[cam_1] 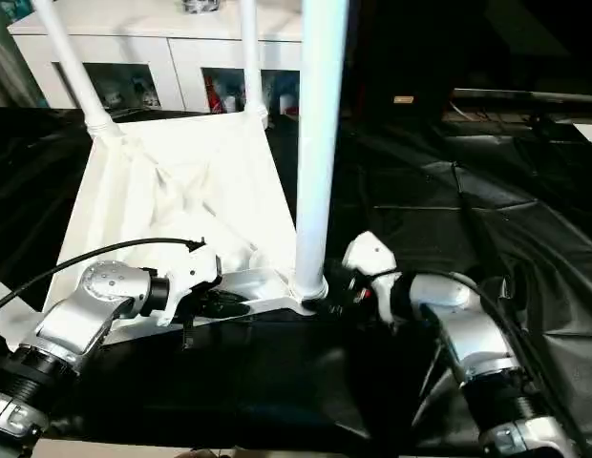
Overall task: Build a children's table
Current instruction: Rotate leg to tighten
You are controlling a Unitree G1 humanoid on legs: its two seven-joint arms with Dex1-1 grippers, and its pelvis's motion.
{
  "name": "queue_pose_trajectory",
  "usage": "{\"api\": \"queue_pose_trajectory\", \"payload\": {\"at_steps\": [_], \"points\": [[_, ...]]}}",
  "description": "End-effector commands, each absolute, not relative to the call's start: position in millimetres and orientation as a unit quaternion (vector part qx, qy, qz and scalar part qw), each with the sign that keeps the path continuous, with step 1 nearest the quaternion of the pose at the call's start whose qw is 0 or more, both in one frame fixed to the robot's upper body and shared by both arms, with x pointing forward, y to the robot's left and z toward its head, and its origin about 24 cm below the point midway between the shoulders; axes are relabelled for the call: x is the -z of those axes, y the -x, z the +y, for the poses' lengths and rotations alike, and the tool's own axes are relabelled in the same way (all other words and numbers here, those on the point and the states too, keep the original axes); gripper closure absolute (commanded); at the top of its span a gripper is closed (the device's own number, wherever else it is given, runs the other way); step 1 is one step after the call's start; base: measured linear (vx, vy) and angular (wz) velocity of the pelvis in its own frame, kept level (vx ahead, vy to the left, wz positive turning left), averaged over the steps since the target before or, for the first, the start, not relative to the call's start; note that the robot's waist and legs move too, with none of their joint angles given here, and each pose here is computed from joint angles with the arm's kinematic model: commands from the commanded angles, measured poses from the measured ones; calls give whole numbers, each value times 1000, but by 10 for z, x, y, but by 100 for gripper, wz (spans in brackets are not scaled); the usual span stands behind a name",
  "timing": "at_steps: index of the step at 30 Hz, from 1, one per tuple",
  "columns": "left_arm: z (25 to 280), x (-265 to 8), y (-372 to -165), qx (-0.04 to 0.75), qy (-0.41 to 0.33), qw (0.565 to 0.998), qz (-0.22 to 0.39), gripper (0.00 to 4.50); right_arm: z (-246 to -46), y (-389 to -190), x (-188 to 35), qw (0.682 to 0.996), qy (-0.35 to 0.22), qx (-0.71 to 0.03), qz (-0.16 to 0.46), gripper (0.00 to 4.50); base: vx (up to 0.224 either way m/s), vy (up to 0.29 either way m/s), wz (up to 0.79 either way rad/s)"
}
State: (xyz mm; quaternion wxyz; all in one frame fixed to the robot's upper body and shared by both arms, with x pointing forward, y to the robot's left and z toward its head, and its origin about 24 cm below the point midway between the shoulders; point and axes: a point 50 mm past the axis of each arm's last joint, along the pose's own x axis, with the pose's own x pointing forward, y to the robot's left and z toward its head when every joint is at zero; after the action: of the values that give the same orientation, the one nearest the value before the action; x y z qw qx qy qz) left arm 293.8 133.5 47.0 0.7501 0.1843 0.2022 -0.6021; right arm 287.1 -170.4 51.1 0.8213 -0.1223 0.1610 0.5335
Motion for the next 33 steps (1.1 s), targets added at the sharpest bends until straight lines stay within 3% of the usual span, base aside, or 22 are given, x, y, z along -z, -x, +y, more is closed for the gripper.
{"api": "queue_pose_trajectory", "payload": {"at_steps": [1,8,9,11,25,29,30,32,33], "points": [[1272,-438,-2878,623,-181,734,203,450,-1661,-2855,-540,813,116,-550,153,94,0,0,0],[1264,-446,-2881,622,-181,734,202,450,-1590,-2853,-501,811,95,-557,150,133,0,0,0],[1267,-448,-2882,622,-181,735,202,450,-1578,-2851,-488,811,89,-558,150,161,0,0,0],[1271,-449,-2883,621,-182,735,203,450,-1572,-2855,-483,812,87,-558,149,169,0,0,0],[1248,-431,-2877,621,-185,734,203,450,-1537,-2819,-421,813,79,-557,152,176,0,0,0],[1211,-405,-2941,593,-190,756,201,450,-1537,-2889,-370,845,83,-507,150,176,0,0,0],[1166,-383,-2999,570,-191,774,199,450,-1537,-2967,-323,875,85,-452,149,176,0,0,0],[1166,-383,-2999,570,-191,774,199,450,-1537,-2967,-323,875,85,-452,149,176,0,0,0],[1125,-366,-3033,557,-191,784,199,450,-1533,-3016,-289,895,80,-412,150,176,0,0,0]]}}
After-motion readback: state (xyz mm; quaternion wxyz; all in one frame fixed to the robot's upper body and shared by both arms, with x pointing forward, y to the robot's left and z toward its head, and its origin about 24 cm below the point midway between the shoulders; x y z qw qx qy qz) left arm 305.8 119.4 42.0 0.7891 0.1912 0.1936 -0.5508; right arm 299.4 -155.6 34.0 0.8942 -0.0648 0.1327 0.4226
